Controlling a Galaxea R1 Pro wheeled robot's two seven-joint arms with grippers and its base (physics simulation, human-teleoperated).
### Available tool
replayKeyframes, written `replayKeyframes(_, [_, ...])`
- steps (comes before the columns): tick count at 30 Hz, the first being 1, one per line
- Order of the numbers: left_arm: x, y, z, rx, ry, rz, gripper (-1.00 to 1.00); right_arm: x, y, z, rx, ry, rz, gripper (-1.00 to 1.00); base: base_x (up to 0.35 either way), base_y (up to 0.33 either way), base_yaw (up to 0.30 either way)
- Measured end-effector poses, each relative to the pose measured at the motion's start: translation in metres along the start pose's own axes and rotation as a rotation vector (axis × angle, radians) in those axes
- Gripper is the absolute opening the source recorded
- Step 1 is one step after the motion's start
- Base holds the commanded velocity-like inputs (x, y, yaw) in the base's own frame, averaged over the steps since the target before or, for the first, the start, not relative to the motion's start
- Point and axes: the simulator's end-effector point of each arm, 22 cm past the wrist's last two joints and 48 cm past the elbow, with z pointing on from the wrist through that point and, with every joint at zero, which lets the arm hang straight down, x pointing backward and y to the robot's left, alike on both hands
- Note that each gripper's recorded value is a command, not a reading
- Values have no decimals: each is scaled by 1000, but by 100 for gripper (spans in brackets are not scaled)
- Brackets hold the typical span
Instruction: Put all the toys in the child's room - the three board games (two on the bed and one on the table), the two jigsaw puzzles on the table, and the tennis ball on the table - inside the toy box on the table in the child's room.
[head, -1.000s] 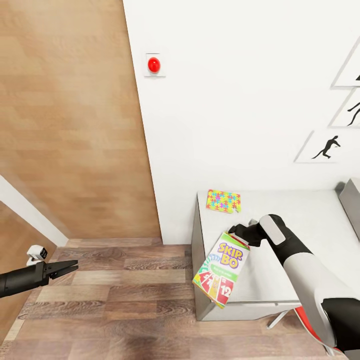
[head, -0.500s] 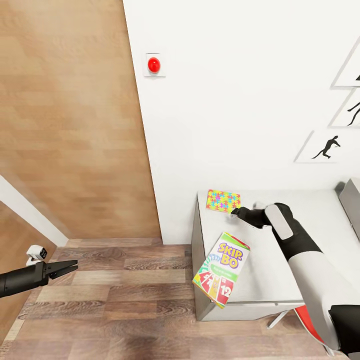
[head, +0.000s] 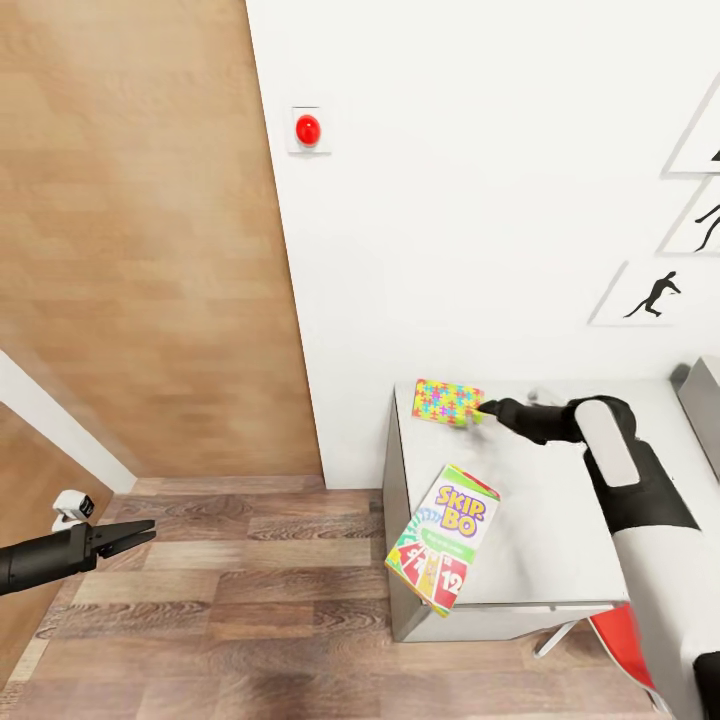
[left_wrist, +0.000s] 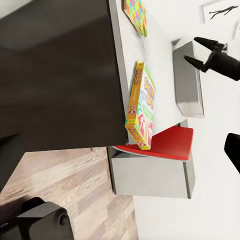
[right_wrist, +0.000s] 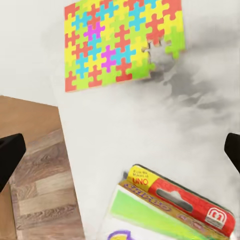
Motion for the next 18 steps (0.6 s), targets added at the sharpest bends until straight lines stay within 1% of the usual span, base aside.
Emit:
replayKeyframes(1, [0, 0, 0, 0, 0, 0, 100, 2, -1, -4, -17, 1, 12, 100, 0, 0, 0])
replayKeyframes(2, [0, 0, 0, 0, 0, 0, 100, 9, -5, -14, -50, 1, 37, 100, 0, 0, 0])
replayKeyframes(4, [1, 0, 1, 1, 1, -1, 100, 20, -12, -23, -89, 2, 70, 100, 0, 0, 0])
replayKeyframes(5, [1, 0, 1, 2, 1, -1, 100, 34, -19, -33, -129, 3, 103, 100, 0, 0, 0])
replayKeyframes(7, [1, 0, 2, 2, 2, -2, 100, 51, -26, -44, -181, 9, 142, 100, 0, 0, 0])
replayKeyframes(8, [2, 0, 2, 3, 2, -2, 100, 66, -32, -58, -238, 11, 178, 100, 0, 0, 0])
replayKeyframes(11, [2, 0, 3, 3, 2, -3, 100, 91, -42, -80, -328, 18, 248, 100, 0, 0, 0])
replayKeyframes(12, [2, 0, 3, 3, 2, -3, 100, 105, -50, -94, -380, 18, 292, 100, 0, 0, 0])
replayKeyframes(13, [2, 0, 3, 4, 2, -3, 100, 114, -55, -102, -408, 20, 321, 100, 0, 0, 0])
replayKeyframes(14, [2, 0, 3, 4, 3, -3, 100, 126, -61, -117, -460, 16, 364, 100, 0, 0, 0])
replayKeyframes(16, [3, 0, 4, 5, 4, -3, 100, 139, -65, -131, -516, 13, 407, 100, 0, 0, 0])
replayKeyframes(17, [3, 0, 4, 6, 4, -3, 100, 148, -67, -144, -565, 9, 436, 100, 0, 0, 0])
replayKeyframes(18, [3, 0, 5, 6, 5, 0, 100, 154, -68, -151, -590, 9, 452, 100, 0, 0, 0])
